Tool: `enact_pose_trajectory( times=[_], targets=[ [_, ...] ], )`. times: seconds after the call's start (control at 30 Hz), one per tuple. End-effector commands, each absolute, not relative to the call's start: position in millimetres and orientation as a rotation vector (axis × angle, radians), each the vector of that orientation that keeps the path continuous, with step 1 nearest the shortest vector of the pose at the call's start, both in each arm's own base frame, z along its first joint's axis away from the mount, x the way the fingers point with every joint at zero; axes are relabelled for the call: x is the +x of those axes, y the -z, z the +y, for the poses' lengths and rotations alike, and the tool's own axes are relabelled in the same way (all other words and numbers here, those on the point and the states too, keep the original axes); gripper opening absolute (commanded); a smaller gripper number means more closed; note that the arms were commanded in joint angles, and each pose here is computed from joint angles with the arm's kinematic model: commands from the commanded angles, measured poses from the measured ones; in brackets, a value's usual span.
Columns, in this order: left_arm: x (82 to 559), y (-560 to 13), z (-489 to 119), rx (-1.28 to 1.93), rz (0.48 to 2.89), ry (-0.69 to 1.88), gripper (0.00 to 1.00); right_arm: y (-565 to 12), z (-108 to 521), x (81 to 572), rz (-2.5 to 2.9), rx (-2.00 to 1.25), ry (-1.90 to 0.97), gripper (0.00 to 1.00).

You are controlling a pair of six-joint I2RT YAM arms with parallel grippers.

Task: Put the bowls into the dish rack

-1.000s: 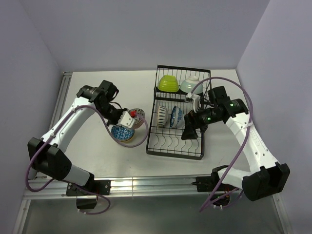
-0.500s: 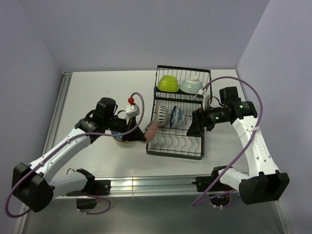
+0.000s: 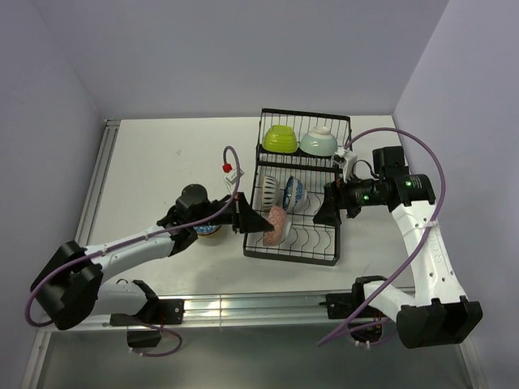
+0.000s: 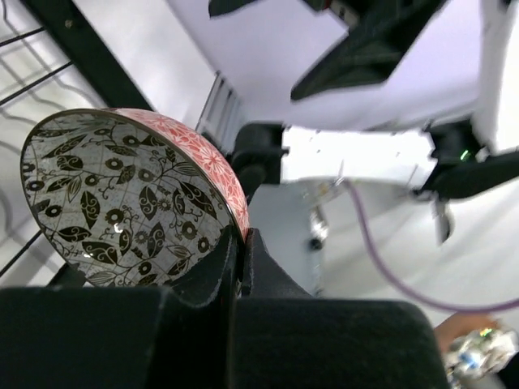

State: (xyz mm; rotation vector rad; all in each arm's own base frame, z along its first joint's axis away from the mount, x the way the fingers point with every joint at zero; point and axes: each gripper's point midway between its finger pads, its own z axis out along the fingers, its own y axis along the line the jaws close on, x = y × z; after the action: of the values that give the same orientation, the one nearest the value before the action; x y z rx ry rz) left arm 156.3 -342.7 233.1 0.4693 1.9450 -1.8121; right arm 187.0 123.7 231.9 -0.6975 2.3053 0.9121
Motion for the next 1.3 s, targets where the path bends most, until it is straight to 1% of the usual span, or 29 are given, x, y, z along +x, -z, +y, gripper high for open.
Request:
enact_pose_trajectory(
  times=[0.0,0.1,0.27,0.37,0.57,0.77,1.03,1.27],
  targets=[
    [172.3,-279.8,-350.9,0.296,1.748,1.952,0.0,-250.4,120.9,197.8,2.227,-0.69,-0.849,1.0],
    [178.2,-271.5,-354.8,0.225,1.774,1.944,0.0,-251.9,117.6,197.6,2.218,-0.669,-0.817,1.0],
    [186.2,-238.9,-351.0,0.032,1.903,1.874,0.0,-252.1,114.2,199.1,2.201,-0.617,-0.782,1.0],
    [187.1,-225.7,-349.2,-0.013,1.932,1.85,0.0,-254.6,113.2,198.3,2.197,-0.591,-0.778,1.0],
    [189.8,-201.2,-351.2,-0.039,1.979,1.835,0.0,-257.4,114.5,195.5,2.192,-0.571,-0.789,1.0],
    [189.2,-198.9,-352.8,-0.006,1.96,1.859,0.0,-256.9,116.2,191.2,2.182,-0.582,-0.802,1.0],
    [203.1,-197.4,-363.0,-0.033,1.966,1.881,0.0,-253.3,116.0,190.5,2.194,-0.583,-0.806,1.0],
    [210.3,-175.9,-348.0,-0.048,1.987,1.872,0.0,-251.9,115.5,186.2,2.197,-0.597,-0.803,1.0]
  ],
)
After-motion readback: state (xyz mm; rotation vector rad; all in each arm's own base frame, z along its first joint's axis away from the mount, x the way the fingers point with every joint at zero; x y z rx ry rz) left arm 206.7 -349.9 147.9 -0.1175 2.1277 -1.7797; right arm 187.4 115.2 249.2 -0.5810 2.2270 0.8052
